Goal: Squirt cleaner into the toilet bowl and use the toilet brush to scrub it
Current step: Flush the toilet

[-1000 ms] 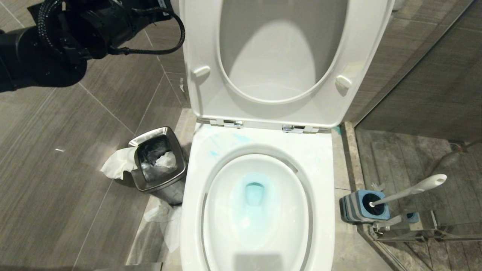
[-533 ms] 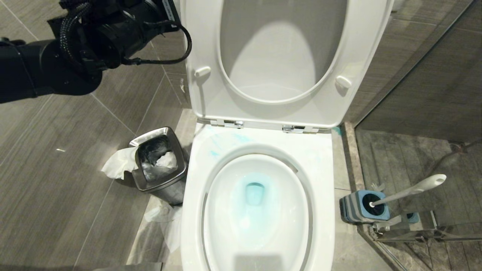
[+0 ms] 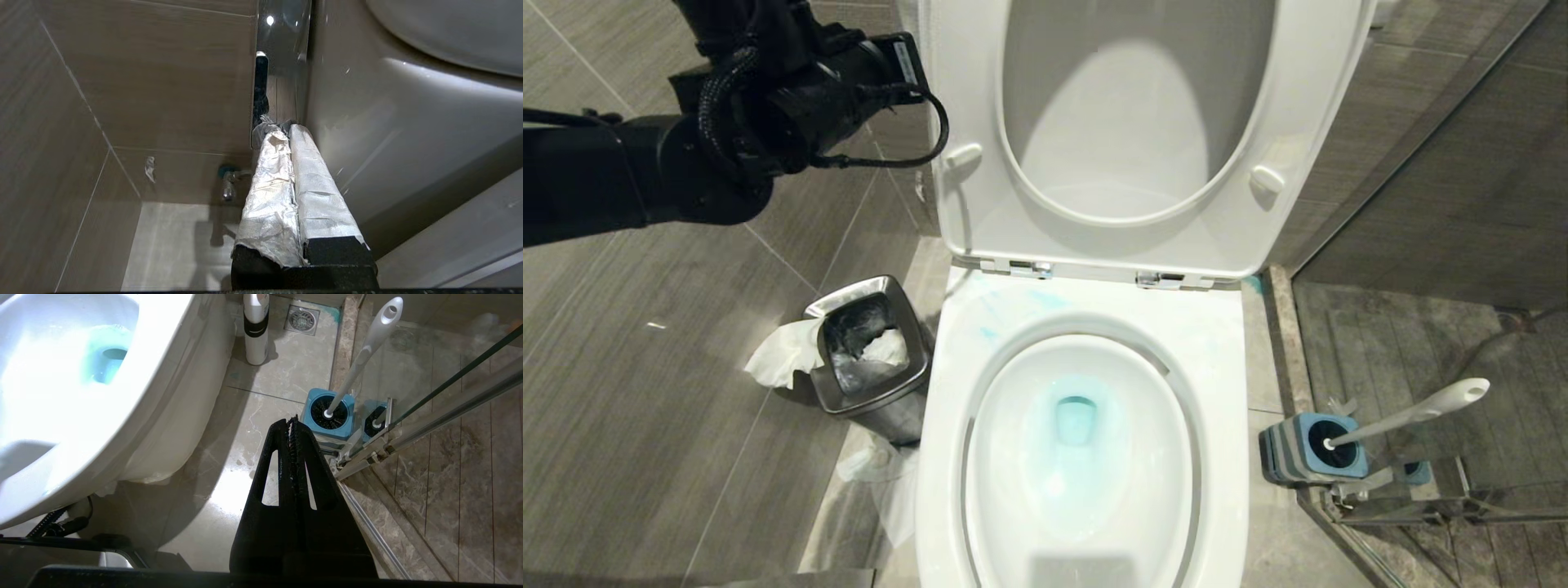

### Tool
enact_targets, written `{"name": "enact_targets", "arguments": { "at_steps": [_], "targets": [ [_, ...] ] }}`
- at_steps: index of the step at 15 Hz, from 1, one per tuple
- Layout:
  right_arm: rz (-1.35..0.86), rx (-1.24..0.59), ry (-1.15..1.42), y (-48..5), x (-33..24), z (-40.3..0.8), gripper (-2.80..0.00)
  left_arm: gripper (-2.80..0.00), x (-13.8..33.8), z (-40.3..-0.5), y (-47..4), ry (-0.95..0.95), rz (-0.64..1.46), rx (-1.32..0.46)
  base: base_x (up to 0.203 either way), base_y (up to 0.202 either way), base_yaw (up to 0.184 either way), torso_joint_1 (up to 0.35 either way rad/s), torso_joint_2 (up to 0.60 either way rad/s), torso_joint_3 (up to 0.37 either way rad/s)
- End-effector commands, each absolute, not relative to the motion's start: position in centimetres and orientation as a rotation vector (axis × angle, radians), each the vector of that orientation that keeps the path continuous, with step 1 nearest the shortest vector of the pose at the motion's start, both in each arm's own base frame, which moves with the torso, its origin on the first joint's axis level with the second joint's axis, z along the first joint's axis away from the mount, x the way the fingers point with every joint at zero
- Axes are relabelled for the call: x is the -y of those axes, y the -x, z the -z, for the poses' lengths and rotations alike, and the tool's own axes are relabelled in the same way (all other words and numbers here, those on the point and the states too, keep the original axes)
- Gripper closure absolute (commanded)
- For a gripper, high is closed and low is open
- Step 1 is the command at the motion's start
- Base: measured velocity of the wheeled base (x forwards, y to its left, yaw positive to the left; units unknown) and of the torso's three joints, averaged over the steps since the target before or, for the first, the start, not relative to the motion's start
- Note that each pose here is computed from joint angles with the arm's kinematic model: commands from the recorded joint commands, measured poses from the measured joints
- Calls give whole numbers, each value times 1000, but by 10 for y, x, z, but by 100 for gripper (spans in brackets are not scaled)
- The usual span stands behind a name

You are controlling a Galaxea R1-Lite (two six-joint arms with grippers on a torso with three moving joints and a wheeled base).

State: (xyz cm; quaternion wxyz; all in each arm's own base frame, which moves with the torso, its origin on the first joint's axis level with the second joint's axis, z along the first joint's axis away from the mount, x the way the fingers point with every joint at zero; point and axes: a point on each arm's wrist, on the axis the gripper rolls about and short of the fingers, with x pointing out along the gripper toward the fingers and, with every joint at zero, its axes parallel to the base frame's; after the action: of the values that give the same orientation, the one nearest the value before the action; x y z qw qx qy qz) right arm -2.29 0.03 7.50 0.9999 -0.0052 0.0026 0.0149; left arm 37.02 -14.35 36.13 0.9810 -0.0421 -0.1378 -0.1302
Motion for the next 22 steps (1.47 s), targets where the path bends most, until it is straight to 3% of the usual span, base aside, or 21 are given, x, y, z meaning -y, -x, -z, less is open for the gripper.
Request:
{"name": "enact_targets", "arguments": {
  "at_steps": [1, 22],
  "targets": [
    [-31, -4, 11, 23, 0, -75, 0, 0, 146, -346, -385, 78, 253, 252, 0, 0, 0, 0, 0, 0],
    [-31, -6, 11, 23, 0, -75, 0, 0, 137, -380, -360, 100, 249, 343, 0, 0, 0, 0, 0, 0]
  ]
}}
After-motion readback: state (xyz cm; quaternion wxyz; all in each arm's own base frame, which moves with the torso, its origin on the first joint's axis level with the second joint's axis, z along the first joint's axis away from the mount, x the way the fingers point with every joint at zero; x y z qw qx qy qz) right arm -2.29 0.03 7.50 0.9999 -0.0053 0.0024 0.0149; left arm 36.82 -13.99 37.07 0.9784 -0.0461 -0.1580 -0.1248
